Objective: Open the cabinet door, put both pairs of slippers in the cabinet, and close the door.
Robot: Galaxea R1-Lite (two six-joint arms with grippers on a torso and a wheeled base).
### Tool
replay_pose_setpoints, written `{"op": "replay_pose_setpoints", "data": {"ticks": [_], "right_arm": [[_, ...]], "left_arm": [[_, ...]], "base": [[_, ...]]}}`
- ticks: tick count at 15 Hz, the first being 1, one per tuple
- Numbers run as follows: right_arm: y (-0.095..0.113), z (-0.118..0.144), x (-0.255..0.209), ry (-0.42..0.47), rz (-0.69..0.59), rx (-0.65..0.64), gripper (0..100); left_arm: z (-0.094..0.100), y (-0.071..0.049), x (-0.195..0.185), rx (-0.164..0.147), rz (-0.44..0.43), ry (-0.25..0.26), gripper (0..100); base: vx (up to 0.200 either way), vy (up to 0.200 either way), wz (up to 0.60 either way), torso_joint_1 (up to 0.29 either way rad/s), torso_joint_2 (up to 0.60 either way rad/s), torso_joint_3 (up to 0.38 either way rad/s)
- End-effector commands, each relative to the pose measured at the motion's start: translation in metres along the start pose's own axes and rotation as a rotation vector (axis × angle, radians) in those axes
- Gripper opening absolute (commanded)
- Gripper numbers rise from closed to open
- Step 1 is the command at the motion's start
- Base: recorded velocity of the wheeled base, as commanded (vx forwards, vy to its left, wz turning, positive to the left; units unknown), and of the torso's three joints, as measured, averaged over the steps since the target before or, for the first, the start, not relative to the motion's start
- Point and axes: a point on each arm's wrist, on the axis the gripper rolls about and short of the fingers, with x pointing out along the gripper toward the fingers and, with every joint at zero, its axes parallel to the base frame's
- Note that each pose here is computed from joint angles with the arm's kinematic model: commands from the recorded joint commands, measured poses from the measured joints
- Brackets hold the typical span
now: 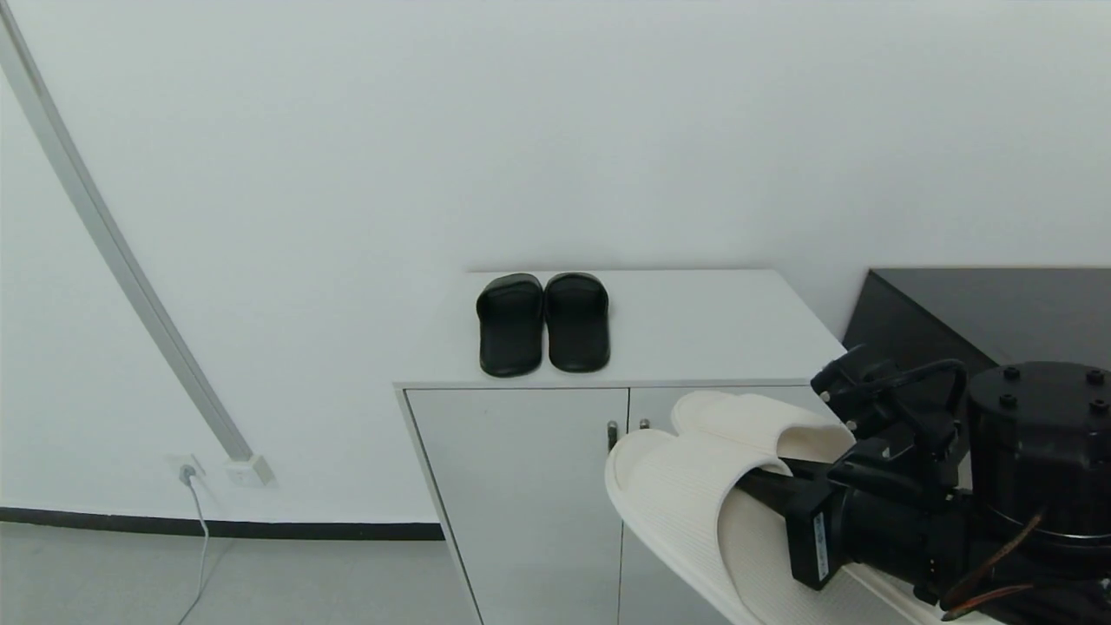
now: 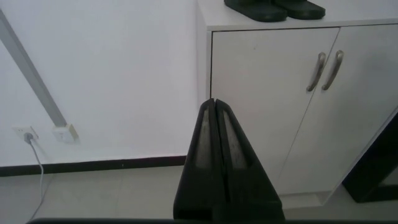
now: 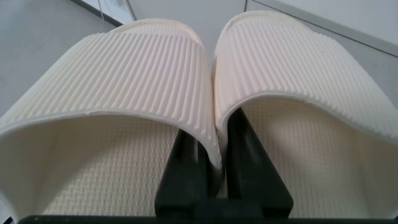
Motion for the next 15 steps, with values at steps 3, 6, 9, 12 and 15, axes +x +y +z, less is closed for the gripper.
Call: {"op": "replay_pose_setpoints", "data": {"ticks": [3,6,9,12,15], "right_arm": [[-0.0002,-0.0033,0.0008,0.012,0.001,-0.001,0],[-0.0004,-0.0051,0.001,0.017,0.0,-0.002,0],[-0.0002,-0.0063,0.0004,0.022,0.001,-0.003,0],[-0.0006,-0.0075,-0.0013,0.023,0.001,-0.003,0],[-0.0003,-0.0082,-0.001,0.026,0.001,-0.006,0]], "left_arm": [[-0.0002,0.0,0.0001,0.0,0.0,0.002,0],[0.0002,0.0,-0.0001,0.0,0.0,0.0,0],[-0.0002,0.0,0.0001,0.0,0.0,0.002,0],[-0.0002,0.0,0.0001,0.0,0.0,0.002,0],[0.0002,0.0,-0.0001,-0.003,0.0,0.0,0]], "base": [[0.0,0.0,0.0,0.0,0.0,0.0],[0.0,0.0,0.0,0.0,0.0,0.0],[0.0,0.0,0.0,0.0,0.0,0.0],[0.0,0.0,0.0,0.0,0.0,0.0],[0.0,0.0,0.0,0.0,0.0,0.0]]}}
